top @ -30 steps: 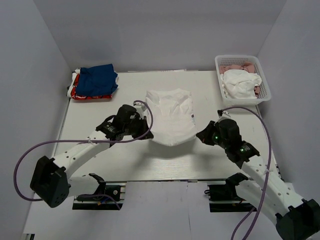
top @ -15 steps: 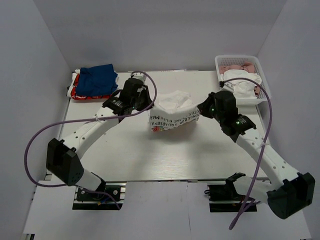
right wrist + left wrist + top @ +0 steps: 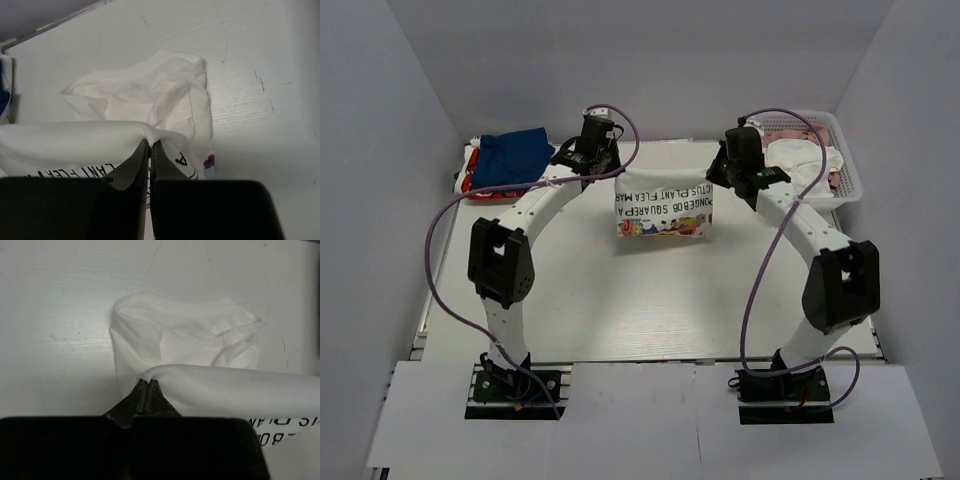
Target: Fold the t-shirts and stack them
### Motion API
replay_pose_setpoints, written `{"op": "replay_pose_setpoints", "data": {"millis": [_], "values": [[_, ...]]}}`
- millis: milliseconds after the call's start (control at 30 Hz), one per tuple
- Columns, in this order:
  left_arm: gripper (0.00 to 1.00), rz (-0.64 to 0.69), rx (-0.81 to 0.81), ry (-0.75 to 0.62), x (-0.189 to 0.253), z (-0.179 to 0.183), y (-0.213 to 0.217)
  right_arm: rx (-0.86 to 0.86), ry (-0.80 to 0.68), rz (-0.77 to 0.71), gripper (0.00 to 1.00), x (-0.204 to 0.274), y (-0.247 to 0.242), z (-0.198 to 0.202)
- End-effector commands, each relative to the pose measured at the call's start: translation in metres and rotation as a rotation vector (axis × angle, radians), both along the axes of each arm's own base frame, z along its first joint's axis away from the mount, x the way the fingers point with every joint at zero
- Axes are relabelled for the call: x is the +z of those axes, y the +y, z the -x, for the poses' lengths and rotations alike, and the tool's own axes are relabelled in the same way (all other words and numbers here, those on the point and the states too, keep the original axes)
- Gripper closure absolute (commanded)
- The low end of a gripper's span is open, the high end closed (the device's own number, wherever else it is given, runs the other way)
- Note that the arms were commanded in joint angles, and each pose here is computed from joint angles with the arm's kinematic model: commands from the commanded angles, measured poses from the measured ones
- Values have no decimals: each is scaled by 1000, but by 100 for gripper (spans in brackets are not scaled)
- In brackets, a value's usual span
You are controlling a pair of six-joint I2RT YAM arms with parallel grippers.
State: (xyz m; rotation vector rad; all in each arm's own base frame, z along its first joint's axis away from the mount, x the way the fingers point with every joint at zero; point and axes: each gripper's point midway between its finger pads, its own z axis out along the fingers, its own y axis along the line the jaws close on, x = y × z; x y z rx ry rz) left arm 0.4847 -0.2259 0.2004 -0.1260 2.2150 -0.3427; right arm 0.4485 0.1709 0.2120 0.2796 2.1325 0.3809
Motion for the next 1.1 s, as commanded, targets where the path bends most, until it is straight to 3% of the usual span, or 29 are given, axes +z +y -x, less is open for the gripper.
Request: {"op": "replay_pose_setpoints", "data": {"millis": [0, 67, 300, 333, 400, 433, 667, 733, 800, 833, 900, 933, 1000, 1067], "values": [[100, 11, -22, -90, 26, -40, 1, -6, -43, -13, 100, 10, -7, -38], [100, -17, -23, -71, 1, -59, 0, -8, -41, -24, 100, 9, -10, -57], [100, 39, -155, -211, 5, -115, -27, -18, 15, -42, 100, -26, -15, -107], [100, 37, -157, -190, -17, -125, -26, -19, 56, -39, 100, -49, -18, -114], [100, 62, -181, -226, -16, -137, -36, -15, 38, -59, 100, -44, -18, -126], [100, 60, -181, -203, -40, -144, -34, -13, 69, -52, 100, -64, -17, -130], [96, 225, -279, -444, -35, -189, -59, -101, 14, -96, 100, -94, -35, -166], [90, 238, -250, -445, -57, -199, -59, -56, -33, -113, 100, -81, -30, -179], [78, 235, -220, -486, -52, -205, -55, -23, -15, -93, 100, -100, -30, -186], [68, 222, -197, -466, -70, -208, -52, -18, -20, -85, 100, -101, -28, -191], [51, 216, -193, -516, -59, -214, -51, -42, -22, -72, 100, -102, -34, -195], [34, 223, -194, -543, -52, -215, -51, -55, -29, -83, 100, -97, -38, -195], [34, 214, -192, -595, -34, -218, -45, -82, -100, -108, 100, -69, -43, -195], [25, 210, -195, -616, -21, -218, -44, -109, -123, -114, 100, -69, -48, -194]]}}
